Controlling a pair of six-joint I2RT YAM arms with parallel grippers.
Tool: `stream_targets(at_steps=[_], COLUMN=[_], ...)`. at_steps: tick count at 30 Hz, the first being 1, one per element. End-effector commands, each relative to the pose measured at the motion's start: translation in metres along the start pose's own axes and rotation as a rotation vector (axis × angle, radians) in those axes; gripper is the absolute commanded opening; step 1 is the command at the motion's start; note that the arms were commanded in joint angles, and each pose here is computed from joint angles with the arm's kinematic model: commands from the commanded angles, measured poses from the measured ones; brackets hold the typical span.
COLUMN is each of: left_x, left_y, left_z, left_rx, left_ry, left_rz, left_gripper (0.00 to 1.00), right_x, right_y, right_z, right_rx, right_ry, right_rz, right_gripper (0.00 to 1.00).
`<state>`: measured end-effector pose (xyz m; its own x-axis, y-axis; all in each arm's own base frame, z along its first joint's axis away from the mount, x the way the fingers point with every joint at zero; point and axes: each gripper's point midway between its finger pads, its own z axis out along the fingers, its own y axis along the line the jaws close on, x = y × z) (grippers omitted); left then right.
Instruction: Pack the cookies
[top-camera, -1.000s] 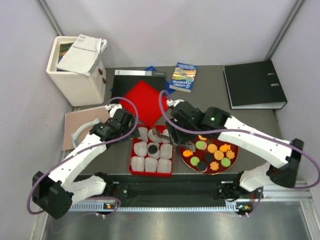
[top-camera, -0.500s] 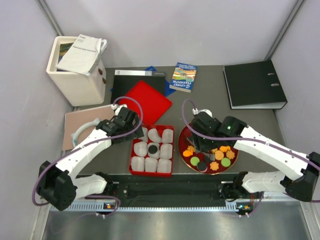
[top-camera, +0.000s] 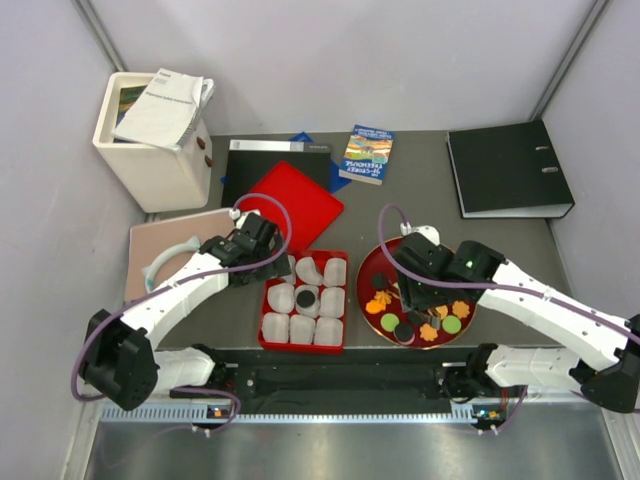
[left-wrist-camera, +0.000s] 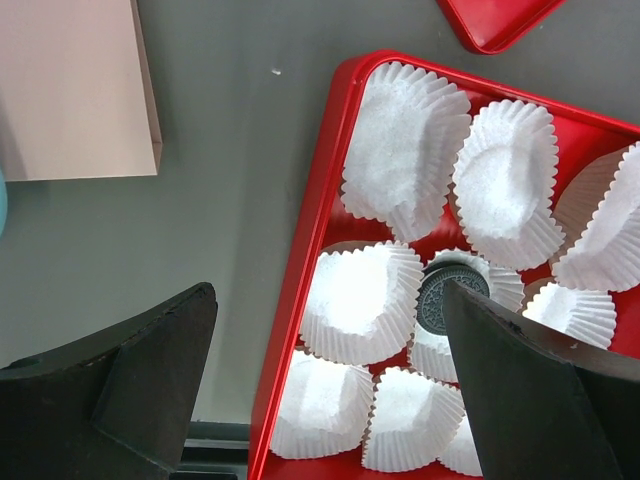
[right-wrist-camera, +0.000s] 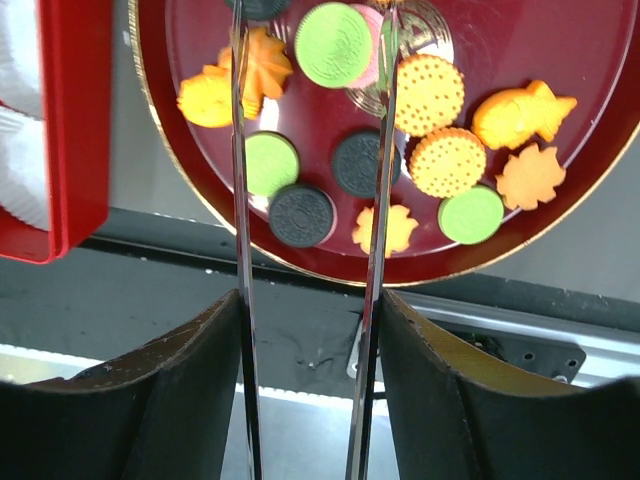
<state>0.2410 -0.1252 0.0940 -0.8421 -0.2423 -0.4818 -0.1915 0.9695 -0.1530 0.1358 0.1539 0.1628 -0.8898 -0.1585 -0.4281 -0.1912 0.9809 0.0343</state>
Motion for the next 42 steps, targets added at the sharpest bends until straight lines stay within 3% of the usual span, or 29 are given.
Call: stream_targets(at_steps=[1, 13, 29, 42], left_x=[-0.016, -0.013, -0.011, -0.018], left_y=[-0.015, -0.013, -0.011, -0.011], left_z=[-0.004, -0.002, -0.003, -0.005], left_rx=[0.051, 0.049, 0.048, 0.041], left_ry=[-0.038, -0.034, -0.035, -0.056], left_rz=[-0.005, -0.004, -0.009, -0.009], left_gripper=[0.99, 0.99, 0.99, 0.99], right_x=[0.001, 0.011, 0.014, -0.034], right_y=[-0.007, 0.000, 0.003, 0.012], right_z=[0.002, 0.020, 0.027, -0.021], right_rx=[0.018, 0.003, -0.007, -0.036], right_ry=[-0.023, 0.007, 0.021, -0.092], right_rz=[0.041, 0.050, 0.042, 0.020], right_gripper=[0.54, 0.53, 0.39, 0.33])
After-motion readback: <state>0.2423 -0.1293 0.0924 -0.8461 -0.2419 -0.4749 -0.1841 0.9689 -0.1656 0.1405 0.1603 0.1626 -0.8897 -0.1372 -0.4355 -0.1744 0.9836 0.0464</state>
